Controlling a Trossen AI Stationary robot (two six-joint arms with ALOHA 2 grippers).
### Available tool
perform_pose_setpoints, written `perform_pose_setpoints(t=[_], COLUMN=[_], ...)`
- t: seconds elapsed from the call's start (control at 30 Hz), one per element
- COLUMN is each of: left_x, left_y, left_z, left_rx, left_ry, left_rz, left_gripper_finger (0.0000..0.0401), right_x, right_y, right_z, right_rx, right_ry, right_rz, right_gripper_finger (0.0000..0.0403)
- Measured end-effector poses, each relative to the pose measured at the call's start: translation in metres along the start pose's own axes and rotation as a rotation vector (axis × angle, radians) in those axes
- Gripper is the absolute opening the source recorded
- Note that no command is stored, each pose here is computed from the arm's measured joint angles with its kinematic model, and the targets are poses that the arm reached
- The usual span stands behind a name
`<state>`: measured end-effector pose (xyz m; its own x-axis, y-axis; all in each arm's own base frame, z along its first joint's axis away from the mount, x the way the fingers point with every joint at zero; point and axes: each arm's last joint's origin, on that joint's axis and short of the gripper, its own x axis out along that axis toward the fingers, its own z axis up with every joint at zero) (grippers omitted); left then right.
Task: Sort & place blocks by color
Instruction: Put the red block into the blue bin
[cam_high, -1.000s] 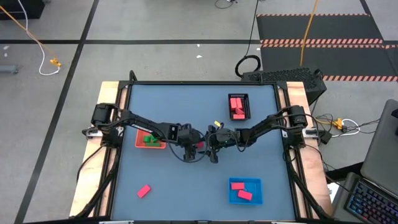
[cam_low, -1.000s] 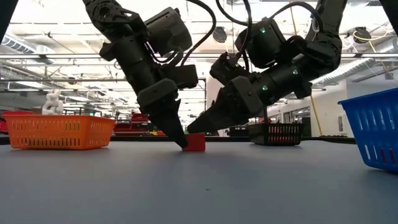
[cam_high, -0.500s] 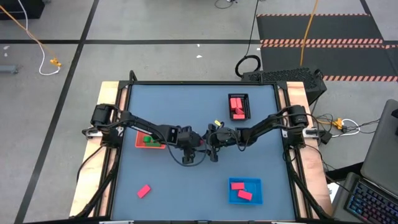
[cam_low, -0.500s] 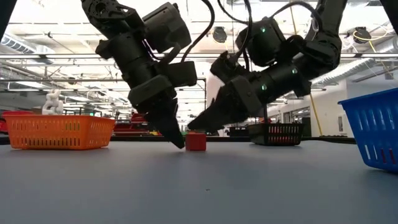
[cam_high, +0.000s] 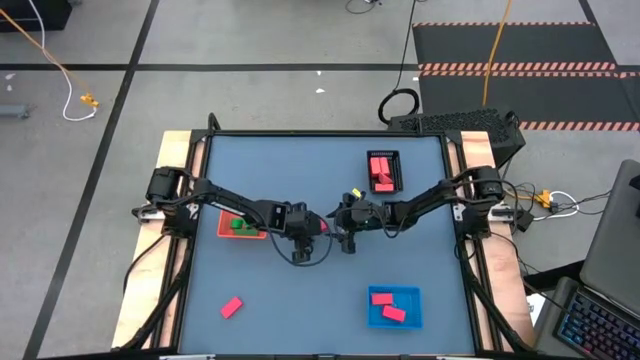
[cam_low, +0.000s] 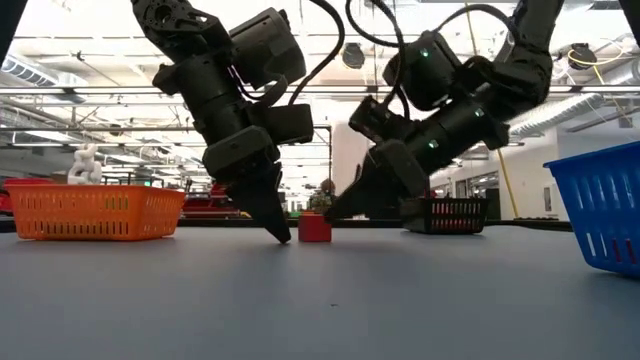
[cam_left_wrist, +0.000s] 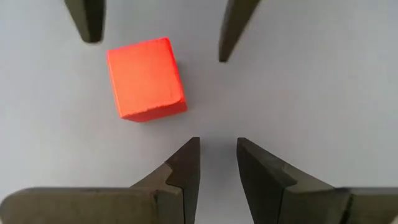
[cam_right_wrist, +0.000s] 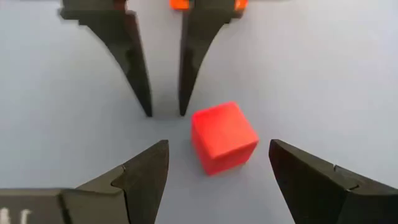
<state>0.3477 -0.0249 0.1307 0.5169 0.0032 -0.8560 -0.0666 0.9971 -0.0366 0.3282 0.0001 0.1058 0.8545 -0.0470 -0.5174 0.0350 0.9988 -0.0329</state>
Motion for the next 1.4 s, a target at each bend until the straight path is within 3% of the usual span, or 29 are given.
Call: perform_pose_setpoints(t=[0.13,0.57,1.1,1.23,1.4], left_x=[0.000,0.000,0.000,0.000,0.000], left_y=[0.001,0.001,0.011,0.012,0.012], left_z=[0.001,0.003,0.013,0.010,0.004], left_rx=[0.001,0.003,0.032,0.033,0.034], left_ry=[-0.013,-0.029,-0.118,-0.087,-0.025], left_rz=[0.000,-0.001,0.005,0.013,0.021], left_gripper_finger=[0.0106,0.0106,0.0106,0.0106,0.0106], right_x=[0.001,0.011,0.027,0.027,0.027], right_y=[0.000,-0.005,-0.007,-0.007,-0.006], right_z=[0.005,-0.004,-0.013,-0.015,-0.019], right_rx=[0.003,0.012,0.024,0.011,-0.011], right_ry=[-0.070,-0.112,-0.093,-0.064,-0.022], right_rz=[0.002,0.021,0.050,0.052,0.060], right_gripper_finger=[0.0270,0.0270,0.0268,0.0241,0.0157])
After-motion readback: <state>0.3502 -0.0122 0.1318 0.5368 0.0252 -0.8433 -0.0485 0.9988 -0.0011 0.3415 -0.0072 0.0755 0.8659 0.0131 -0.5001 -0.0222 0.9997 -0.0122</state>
